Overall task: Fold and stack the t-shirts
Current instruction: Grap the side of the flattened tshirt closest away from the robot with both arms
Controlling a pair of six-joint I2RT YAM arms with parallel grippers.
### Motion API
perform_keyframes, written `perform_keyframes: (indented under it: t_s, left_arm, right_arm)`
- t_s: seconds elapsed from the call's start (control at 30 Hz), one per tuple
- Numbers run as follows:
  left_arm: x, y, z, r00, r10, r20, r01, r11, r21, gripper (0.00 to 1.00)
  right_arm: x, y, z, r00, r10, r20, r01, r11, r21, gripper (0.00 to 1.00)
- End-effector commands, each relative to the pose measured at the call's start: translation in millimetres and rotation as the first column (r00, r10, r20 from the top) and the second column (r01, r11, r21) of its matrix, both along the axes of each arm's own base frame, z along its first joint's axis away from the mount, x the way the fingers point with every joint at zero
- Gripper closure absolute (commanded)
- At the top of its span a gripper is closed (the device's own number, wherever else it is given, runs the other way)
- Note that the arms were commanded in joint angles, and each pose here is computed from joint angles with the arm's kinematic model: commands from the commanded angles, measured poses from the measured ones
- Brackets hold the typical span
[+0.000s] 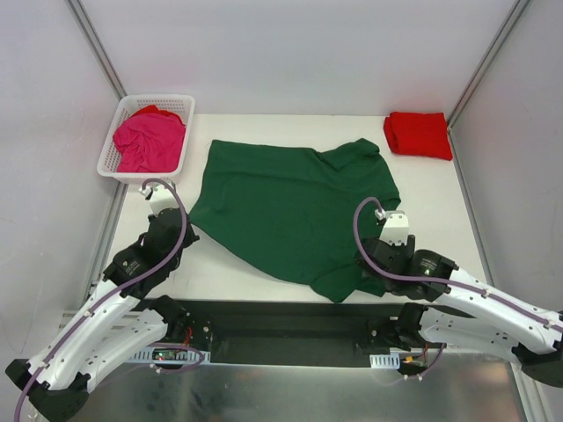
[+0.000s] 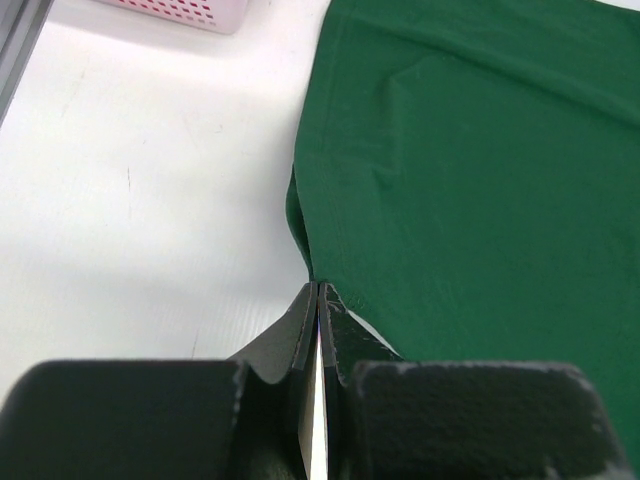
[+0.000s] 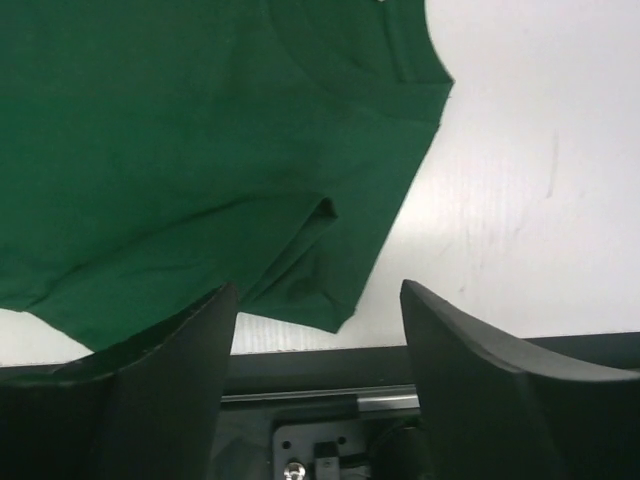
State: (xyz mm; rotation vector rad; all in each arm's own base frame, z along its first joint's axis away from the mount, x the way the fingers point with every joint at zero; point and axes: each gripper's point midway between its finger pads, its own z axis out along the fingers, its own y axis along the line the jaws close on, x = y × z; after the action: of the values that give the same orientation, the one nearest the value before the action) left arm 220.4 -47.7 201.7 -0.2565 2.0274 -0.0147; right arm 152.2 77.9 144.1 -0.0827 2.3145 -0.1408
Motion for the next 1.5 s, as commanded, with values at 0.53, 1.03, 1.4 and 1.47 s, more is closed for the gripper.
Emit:
perform_keyframes:
  t_s: [0.53, 1.03, 1.4, 1.47]
  left_arm:
    - [-3.0, -0.1, -12.4, 1.000, 0.012, -0.025, -0.013, 1.000, -0.023, 1.00]
    - [-2.8, -0.2, -10.2, 1.000, 0.011, -0.021, -0.012, 1.000, -0.025, 1.00]
    - [-3.8, 0.8, -5.8, 1.000, 0.008, -0.006, -0.008, 1.000, -0.029, 1.00]
    - [-4.2, 0.8, -6.5, 1.000, 0.006, -0.007, -0.007, 1.000, -0.029, 1.00]
  right_arm:
    - [23.0, 25.2, -58.9, 0.983, -0.168, -0.075, 0.179, 0.969, 0.171, 0.26]
    - [23.5, 12.4, -76.9, 0.974, -0.192, -0.123, 0.210, 0.965, 0.157, 0.28]
    - [24.0, 10.0, -94.1, 0.969, -0.200, -0.145, 0.221, 0.963, 0.153, 0.32]
    - [25.5, 10.8, -94.5, 0.969, -0.198, -0.145, 0.220, 0.963, 0.155, 0.34]
